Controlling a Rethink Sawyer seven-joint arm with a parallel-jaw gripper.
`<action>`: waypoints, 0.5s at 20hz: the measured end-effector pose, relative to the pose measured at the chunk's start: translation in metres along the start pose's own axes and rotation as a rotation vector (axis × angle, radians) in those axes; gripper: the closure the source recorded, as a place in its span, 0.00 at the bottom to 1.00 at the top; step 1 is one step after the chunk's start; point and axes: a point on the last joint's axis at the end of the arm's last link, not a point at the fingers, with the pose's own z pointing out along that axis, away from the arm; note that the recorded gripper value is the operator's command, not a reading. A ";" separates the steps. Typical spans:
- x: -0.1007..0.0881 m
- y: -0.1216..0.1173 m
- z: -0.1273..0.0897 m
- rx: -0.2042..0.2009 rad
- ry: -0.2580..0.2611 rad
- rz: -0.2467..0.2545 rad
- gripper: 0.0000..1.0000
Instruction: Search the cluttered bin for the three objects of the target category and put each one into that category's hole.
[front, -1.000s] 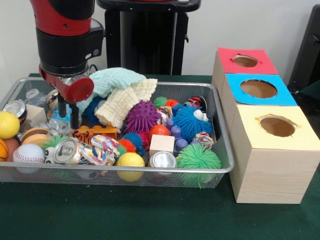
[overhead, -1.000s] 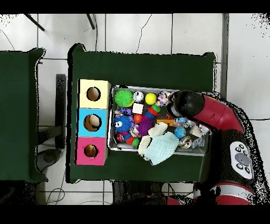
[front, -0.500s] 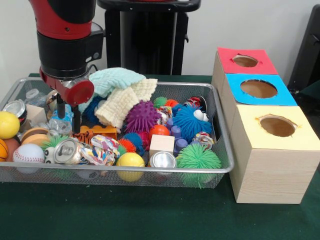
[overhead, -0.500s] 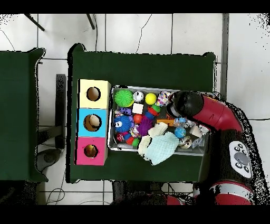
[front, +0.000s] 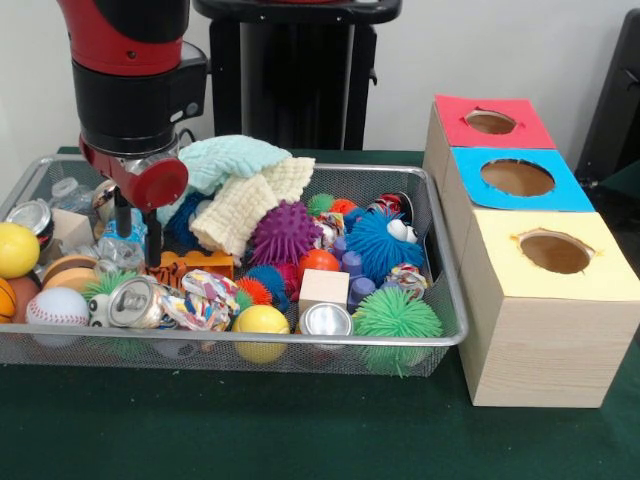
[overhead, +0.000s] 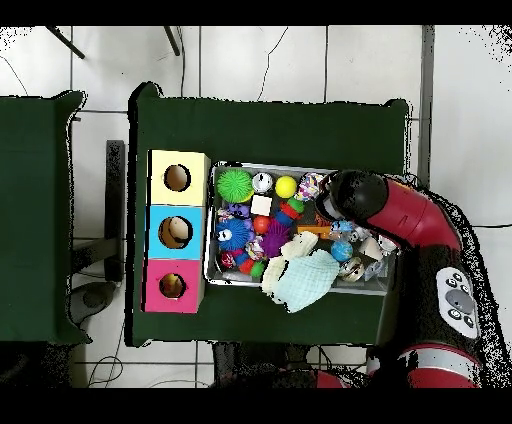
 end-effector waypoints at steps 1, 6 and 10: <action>-0.001 0.001 -0.002 -0.004 0.000 0.005 0.00; -0.004 0.006 -0.009 -0.022 -0.001 0.024 0.00; -0.002 0.012 -0.011 -0.035 0.003 0.034 0.00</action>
